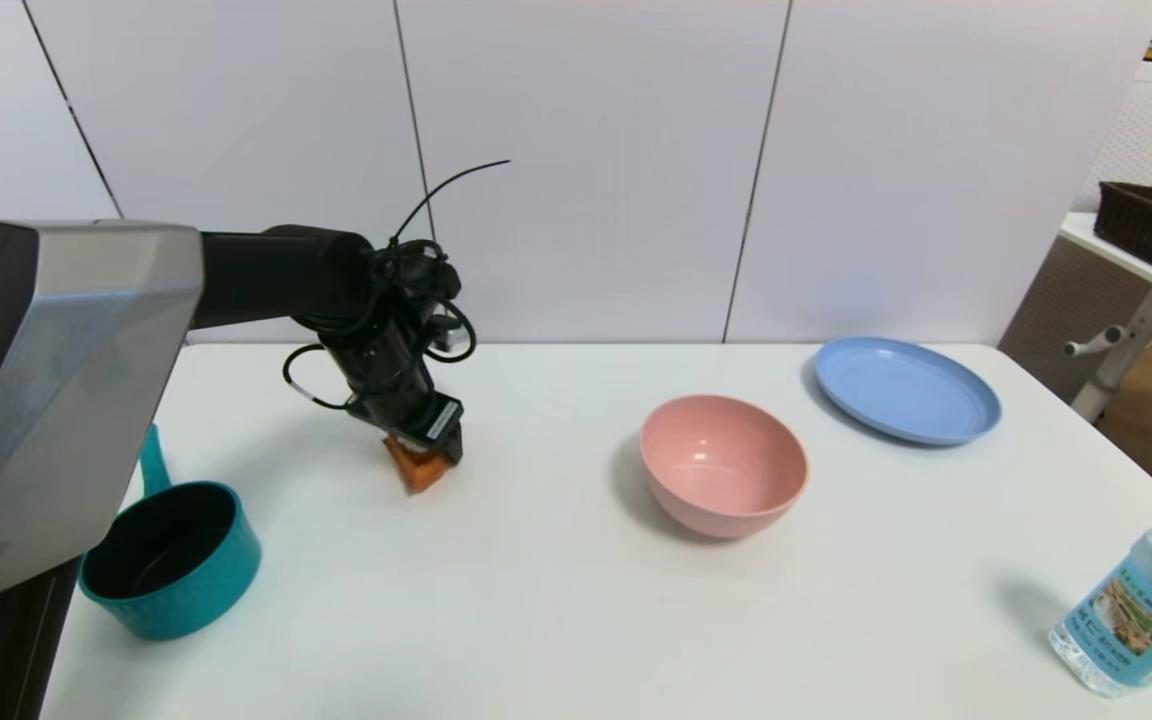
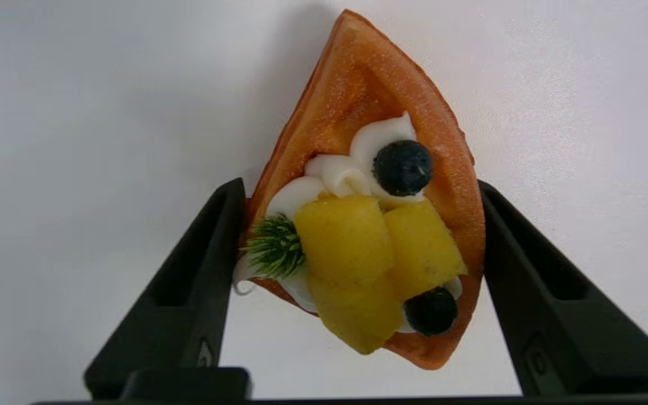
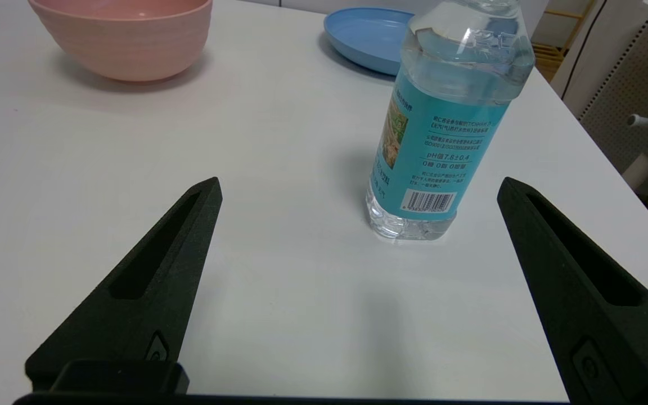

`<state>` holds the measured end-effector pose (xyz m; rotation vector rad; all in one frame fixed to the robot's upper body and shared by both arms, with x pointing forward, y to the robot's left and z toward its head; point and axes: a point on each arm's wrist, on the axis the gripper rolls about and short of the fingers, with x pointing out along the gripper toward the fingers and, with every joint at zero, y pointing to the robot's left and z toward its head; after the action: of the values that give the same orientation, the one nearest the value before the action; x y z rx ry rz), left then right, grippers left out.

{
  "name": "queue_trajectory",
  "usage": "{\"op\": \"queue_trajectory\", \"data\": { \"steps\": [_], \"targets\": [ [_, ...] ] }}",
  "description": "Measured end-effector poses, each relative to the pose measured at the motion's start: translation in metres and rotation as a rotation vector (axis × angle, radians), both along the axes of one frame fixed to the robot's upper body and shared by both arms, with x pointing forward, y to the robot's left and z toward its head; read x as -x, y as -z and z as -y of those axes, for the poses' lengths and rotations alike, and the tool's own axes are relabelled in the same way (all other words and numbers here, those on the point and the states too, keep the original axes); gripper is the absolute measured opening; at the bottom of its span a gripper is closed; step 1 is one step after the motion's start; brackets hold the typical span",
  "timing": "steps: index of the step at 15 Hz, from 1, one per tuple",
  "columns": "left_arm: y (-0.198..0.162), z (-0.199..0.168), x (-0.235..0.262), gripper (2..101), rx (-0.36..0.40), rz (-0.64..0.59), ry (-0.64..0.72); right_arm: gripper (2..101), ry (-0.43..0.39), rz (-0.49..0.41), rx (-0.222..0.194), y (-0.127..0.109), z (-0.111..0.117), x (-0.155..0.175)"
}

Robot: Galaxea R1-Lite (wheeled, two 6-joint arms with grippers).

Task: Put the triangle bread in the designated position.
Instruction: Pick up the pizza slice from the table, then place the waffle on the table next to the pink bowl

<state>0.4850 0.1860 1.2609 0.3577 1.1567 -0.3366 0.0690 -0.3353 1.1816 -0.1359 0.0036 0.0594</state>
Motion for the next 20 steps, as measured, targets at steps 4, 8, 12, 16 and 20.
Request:
{"op": "queue_trajectory", "data": {
  "steps": [4, 8, 12, 16, 20],
  "targets": [
    [0.000, -0.002, -0.001, 59.2, 0.000, -0.001, -0.005, 97.1, 0.000, 0.000, 0.000, 0.000, 0.000, 0.000],
    [-0.011, -0.006, 0.007, 56.4, -0.002, -0.010, -0.006, 97.1, 0.000, 0.000, 0.001, 0.000, 0.000, 0.000],
    [-0.059, 0.000, 0.037, 55.3, 0.034, 0.083, 0.033, 97.1, 0.000, 0.000, 0.000, 0.000, 0.000, 0.000],
    [-0.104, 0.030, 0.081, 54.8, 0.095, 0.195, 0.148, 97.1, 0.000, 0.000, 0.000, 0.000, 0.000, 0.000],
    [-0.118, 0.065, 0.112, 54.8, 0.157, 0.236, 0.243, 97.1, 0.000, 0.000, 0.000, 0.000, 0.000, 0.000]
  ]
}}
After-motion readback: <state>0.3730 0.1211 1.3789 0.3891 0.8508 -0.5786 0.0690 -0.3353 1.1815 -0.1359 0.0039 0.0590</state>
